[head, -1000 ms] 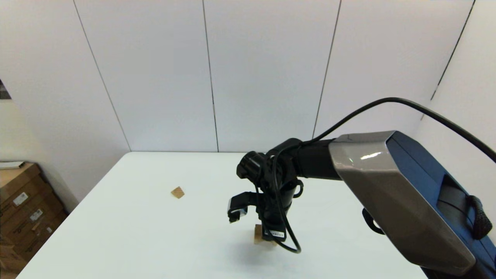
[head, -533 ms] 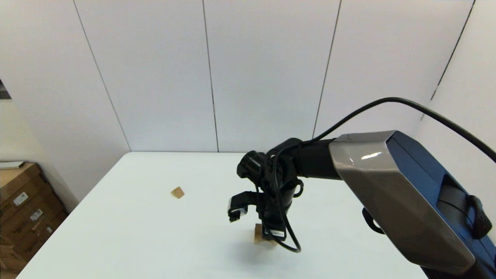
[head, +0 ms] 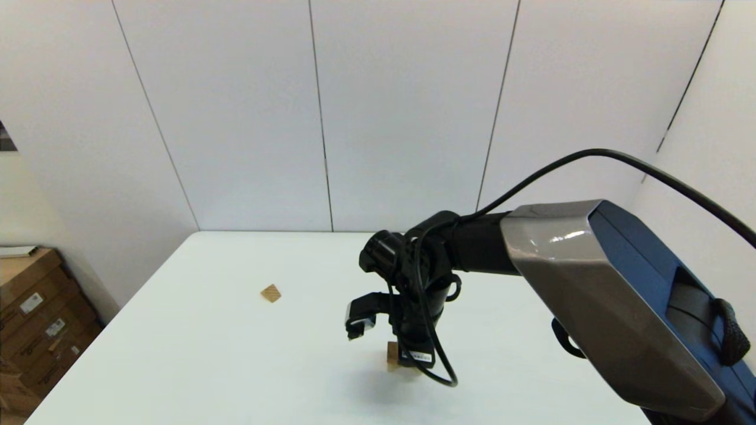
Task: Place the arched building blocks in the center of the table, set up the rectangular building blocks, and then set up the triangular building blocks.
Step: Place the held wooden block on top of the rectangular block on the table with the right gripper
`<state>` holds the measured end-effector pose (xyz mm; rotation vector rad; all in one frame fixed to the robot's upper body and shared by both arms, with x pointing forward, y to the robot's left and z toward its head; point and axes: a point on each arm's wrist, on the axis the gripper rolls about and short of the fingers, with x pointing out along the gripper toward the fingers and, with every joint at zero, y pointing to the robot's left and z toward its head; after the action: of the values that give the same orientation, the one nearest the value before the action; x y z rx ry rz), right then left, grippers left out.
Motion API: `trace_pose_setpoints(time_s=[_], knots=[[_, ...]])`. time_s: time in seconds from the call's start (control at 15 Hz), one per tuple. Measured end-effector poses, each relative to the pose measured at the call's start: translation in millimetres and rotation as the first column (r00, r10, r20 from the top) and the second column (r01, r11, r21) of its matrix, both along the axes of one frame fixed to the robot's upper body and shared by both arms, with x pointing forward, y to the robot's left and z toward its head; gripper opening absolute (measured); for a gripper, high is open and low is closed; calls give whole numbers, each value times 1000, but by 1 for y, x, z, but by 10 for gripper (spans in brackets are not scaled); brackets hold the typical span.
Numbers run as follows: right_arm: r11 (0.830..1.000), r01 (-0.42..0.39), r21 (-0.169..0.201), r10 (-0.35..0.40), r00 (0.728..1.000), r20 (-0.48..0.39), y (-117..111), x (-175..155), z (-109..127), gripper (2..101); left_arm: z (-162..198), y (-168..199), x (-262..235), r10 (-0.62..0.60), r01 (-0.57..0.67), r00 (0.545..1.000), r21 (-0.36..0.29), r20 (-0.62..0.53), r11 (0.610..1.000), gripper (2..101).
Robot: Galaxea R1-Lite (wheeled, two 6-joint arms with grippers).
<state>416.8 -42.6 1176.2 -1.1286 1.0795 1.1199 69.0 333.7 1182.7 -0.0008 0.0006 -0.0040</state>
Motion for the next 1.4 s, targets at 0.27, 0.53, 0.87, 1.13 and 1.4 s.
trace_pose_setpoints(time_s=[0.27,0.53,0.87,1.13,1.4], knots=[[1000,0,-1,0,1000,2,0,0,0,242,0,0,0,0,0,1000,0,0,1000,978],[1000,2,1,-2,1000,8,0,1,0,242,0,0,0,0,0,1000,0,0,1000,978],[1000,4,2,-4,1000,9,-1,2,0,242,0,0,0,0,0,1000,0,0,1000,978],[1000,1,0,-1,1000,7,-1,2,0,242,0,0,0,0,0,1000,0,0,1000,978],[1000,4,-1,-4,1000,6,-2,2,0,519,0,0,0,-1,1,1000,0,1,1000,978]])
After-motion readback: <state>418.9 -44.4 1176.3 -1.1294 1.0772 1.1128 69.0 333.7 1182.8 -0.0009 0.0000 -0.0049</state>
